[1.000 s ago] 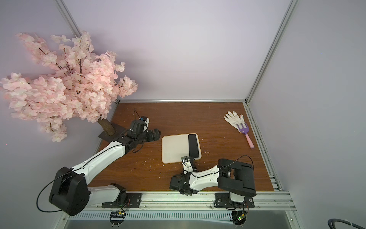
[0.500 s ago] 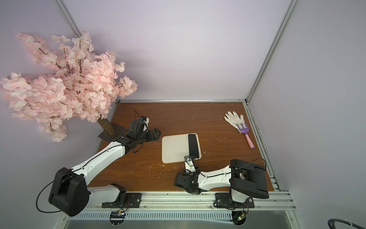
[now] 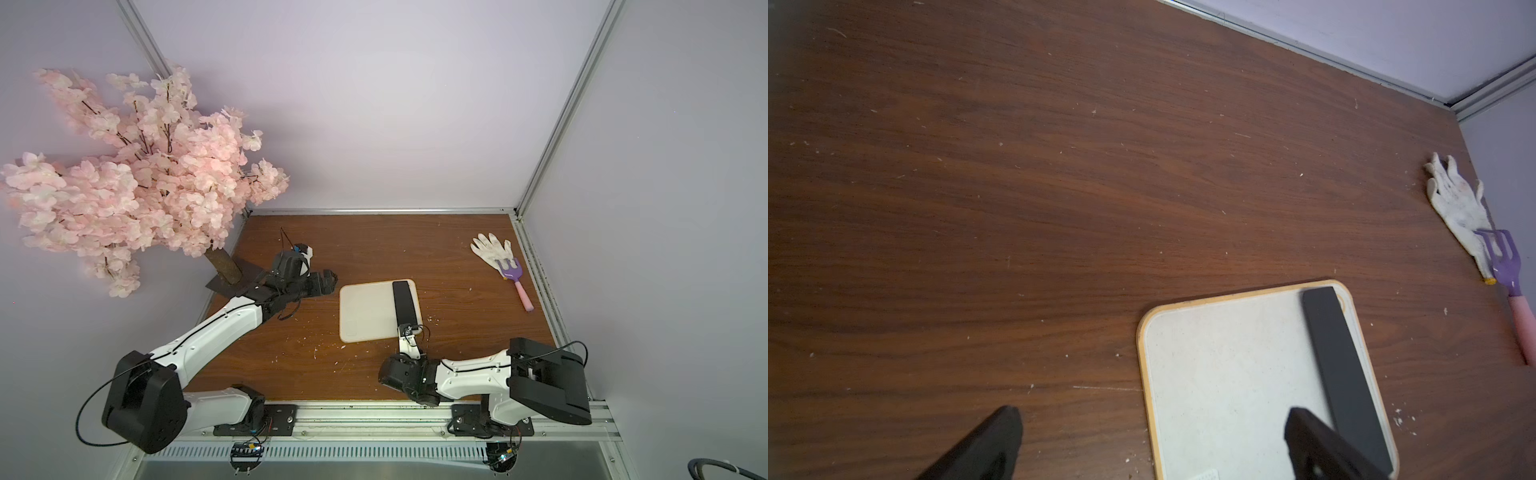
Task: Align the knife with the edge of the cutting board
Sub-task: Adjust the knife at the edge of the cutting board.
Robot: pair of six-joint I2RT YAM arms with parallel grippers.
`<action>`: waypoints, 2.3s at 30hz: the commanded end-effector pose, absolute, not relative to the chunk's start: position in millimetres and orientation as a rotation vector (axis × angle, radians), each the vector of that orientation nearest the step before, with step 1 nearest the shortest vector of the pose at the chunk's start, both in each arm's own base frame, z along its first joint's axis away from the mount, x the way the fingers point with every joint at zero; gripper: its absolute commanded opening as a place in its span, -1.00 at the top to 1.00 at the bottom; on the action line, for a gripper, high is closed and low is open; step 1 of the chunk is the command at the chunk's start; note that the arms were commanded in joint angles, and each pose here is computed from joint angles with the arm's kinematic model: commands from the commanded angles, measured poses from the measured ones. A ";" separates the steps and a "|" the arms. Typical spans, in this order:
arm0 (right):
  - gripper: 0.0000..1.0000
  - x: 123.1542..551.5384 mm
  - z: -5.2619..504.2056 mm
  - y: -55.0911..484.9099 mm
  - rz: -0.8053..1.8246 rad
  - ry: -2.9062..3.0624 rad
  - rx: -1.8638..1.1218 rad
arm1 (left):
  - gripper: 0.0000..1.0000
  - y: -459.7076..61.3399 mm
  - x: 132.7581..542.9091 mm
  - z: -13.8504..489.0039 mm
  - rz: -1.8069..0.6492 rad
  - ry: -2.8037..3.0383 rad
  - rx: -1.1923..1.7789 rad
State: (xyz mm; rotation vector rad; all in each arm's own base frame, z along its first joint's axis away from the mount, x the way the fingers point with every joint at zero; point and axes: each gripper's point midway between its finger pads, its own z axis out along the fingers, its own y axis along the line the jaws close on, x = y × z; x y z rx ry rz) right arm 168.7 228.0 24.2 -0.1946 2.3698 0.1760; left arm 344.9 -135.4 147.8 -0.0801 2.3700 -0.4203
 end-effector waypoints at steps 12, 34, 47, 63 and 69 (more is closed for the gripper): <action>0.37 167.8 20.6 231.5 0.105 2.387 -0.198 | -1.00 -131.0 344.2 150.6 -0.418 2.357 -0.077; 0.39 175.0 23.0 237.3 0.032 2.369 -0.193 | -1.00 -119.3 350.1 160.5 -0.425 2.301 -0.090; 0.45 179.3 33.7 229.9 -0.037 2.332 -0.191 | -1.00 -117.3 351.1 158.6 -0.412 2.302 -0.097; 0.51 180.4 35.5 221.0 -0.069 2.318 -0.169 | -1.00 -116.4 351.4 155.1 -0.403 2.312 -0.100; 0.51 180.0 35.5 221.1 -0.065 2.321 -0.165 | -1.00 -116.4 351.3 154.5 -0.401 2.313 -0.100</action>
